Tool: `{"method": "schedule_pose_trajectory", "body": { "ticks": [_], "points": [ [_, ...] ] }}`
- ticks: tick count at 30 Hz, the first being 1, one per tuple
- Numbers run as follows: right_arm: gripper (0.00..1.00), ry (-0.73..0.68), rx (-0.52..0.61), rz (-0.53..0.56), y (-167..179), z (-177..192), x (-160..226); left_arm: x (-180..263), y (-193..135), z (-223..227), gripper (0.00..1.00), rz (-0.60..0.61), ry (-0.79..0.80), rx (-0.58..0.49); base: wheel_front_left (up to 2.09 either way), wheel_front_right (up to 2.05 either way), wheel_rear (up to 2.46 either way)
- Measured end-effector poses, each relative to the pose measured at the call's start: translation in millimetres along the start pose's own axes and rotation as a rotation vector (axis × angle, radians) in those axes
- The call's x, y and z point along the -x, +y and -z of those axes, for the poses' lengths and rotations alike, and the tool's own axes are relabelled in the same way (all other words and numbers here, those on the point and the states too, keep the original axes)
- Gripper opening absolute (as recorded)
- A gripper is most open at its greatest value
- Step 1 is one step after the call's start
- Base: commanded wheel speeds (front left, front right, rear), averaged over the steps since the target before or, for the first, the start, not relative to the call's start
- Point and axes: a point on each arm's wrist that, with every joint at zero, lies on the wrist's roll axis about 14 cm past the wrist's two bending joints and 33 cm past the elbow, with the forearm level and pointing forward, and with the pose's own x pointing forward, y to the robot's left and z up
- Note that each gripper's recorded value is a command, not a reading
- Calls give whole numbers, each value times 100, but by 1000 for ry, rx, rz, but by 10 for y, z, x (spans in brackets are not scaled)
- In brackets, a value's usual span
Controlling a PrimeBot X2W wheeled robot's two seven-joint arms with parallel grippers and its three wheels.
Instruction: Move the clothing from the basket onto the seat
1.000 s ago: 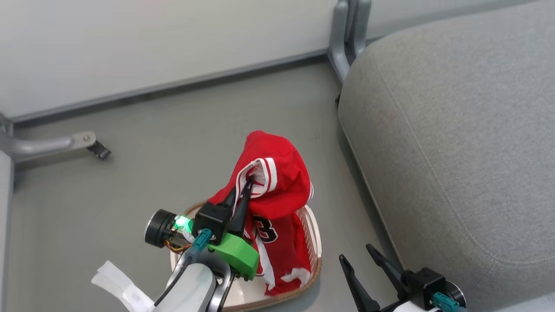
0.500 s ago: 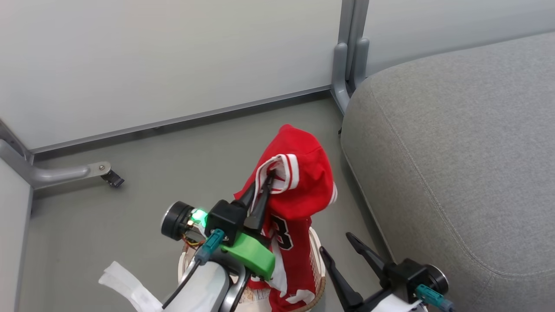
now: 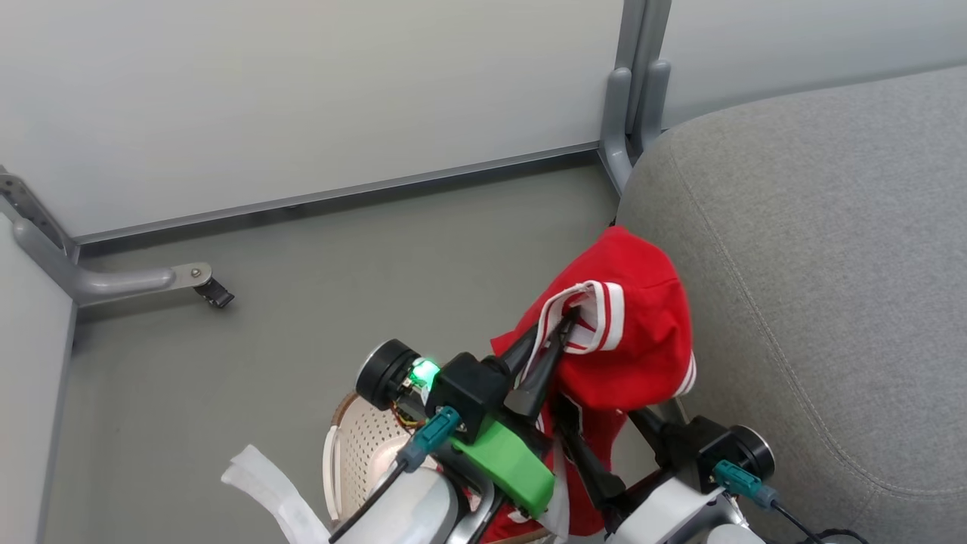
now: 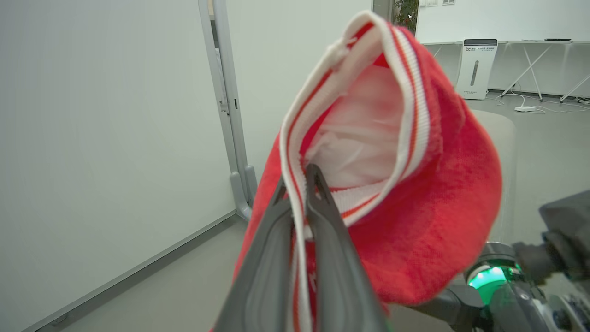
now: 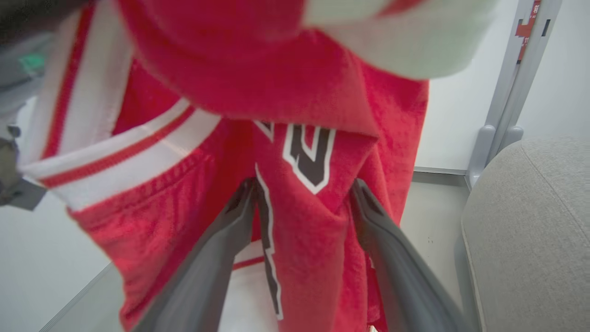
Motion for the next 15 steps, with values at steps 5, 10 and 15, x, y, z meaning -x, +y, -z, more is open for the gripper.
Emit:
{"method": "schedule_pose_trajectory", "body": {
  "ticks": [5, 10, 15],
  "points": [
    [100, 16, 4, 0, -12, 50, -11, 21, -117, 1, 0, 32, 25, 43, 0, 0, 0],
    [0, 41, -3, -4, 5, 128, 0, 54, -140, 25, 0, 37, 46, 53, 0, 0, 0],
    [0, 53, -3, -16, 48, 164, 10, 73, -85, 49, 0, 12, 57, 47, 0, 0, 0]
  ]
}}
